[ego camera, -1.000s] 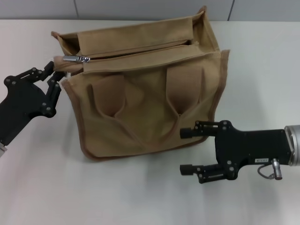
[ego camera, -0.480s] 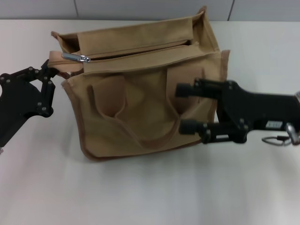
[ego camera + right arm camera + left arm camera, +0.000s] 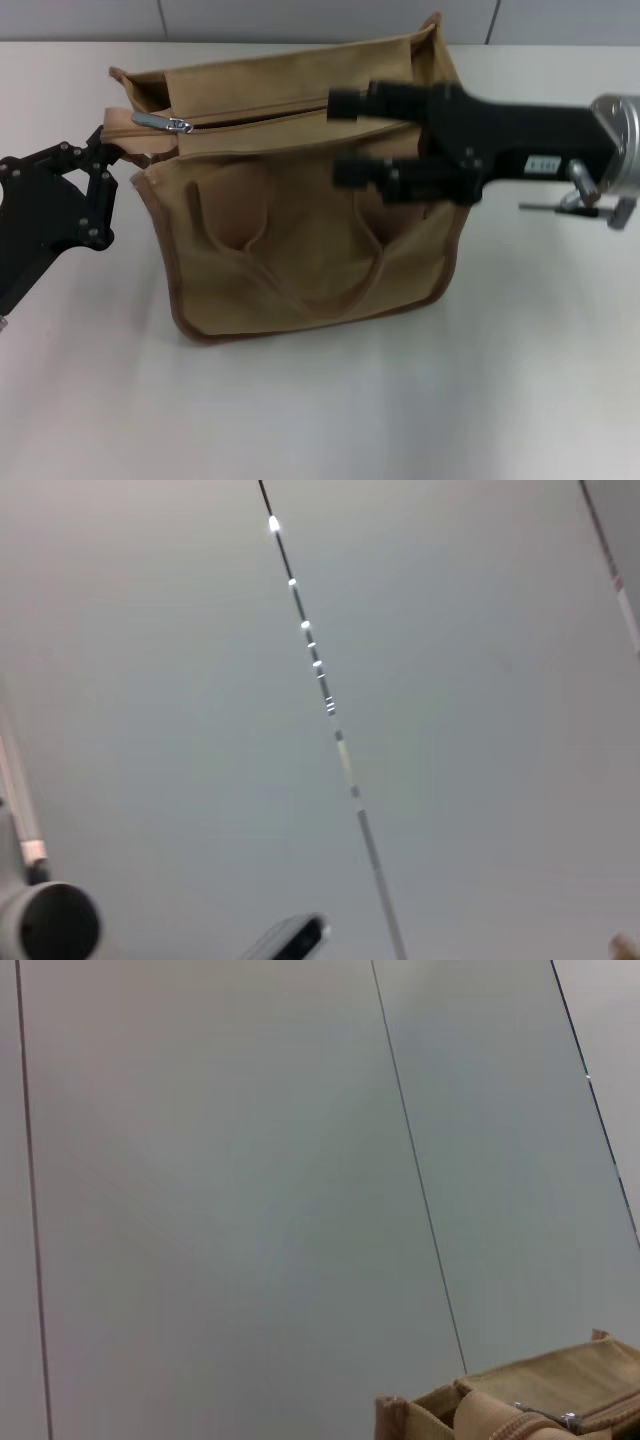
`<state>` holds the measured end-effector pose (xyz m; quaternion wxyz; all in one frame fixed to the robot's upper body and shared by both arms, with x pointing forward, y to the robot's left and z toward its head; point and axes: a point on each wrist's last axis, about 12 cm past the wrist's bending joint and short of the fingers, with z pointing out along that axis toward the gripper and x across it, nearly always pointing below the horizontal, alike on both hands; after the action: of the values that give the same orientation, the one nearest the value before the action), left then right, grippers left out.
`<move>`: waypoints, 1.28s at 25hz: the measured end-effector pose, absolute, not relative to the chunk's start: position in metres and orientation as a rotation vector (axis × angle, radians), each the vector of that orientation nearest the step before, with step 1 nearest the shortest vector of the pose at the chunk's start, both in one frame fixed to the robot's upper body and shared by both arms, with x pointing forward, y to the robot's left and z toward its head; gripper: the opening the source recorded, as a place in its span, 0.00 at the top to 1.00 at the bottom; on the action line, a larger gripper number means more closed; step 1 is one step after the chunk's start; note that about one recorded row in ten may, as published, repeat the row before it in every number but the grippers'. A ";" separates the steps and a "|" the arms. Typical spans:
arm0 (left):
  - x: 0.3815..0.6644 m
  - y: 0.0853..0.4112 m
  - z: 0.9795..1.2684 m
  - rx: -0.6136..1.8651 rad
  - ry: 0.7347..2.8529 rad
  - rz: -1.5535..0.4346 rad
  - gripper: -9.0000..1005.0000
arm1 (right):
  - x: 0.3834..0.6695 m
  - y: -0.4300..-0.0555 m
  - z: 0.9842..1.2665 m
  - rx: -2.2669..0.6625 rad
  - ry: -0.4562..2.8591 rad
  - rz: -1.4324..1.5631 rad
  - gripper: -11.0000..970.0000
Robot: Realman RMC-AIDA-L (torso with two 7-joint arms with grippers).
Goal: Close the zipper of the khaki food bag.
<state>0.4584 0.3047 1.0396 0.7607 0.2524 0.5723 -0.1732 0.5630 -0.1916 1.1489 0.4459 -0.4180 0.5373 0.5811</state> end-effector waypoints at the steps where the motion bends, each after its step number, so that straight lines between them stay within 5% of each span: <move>1: 0.458 0.305 1.040 0.549 1.245 -0.377 0.96 | 0.567 -0.193 1.152 -1.031 1.292 1.377 0.16; 9: 0.457 0.304 1.039 0.542 1.247 -0.381 0.96 | 0.582 -0.188 1.158 -1.080 1.190 1.165 0.16; 23: 0.455 0.302 1.039 0.541 1.237 -0.382 0.95 | 0.600 -0.147 1.211 -1.114 1.631 1.541 0.16; 32: 0.453 0.302 1.041 0.541 1.210 -0.393 0.95 | 0.612 -0.140 1.219 -1.174 1.638 1.364 0.16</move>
<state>0.4530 0.3017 1.0414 0.7704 0.2496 0.5579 -0.1814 0.6123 -0.1400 1.2190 0.3464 -0.4526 0.6314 0.5257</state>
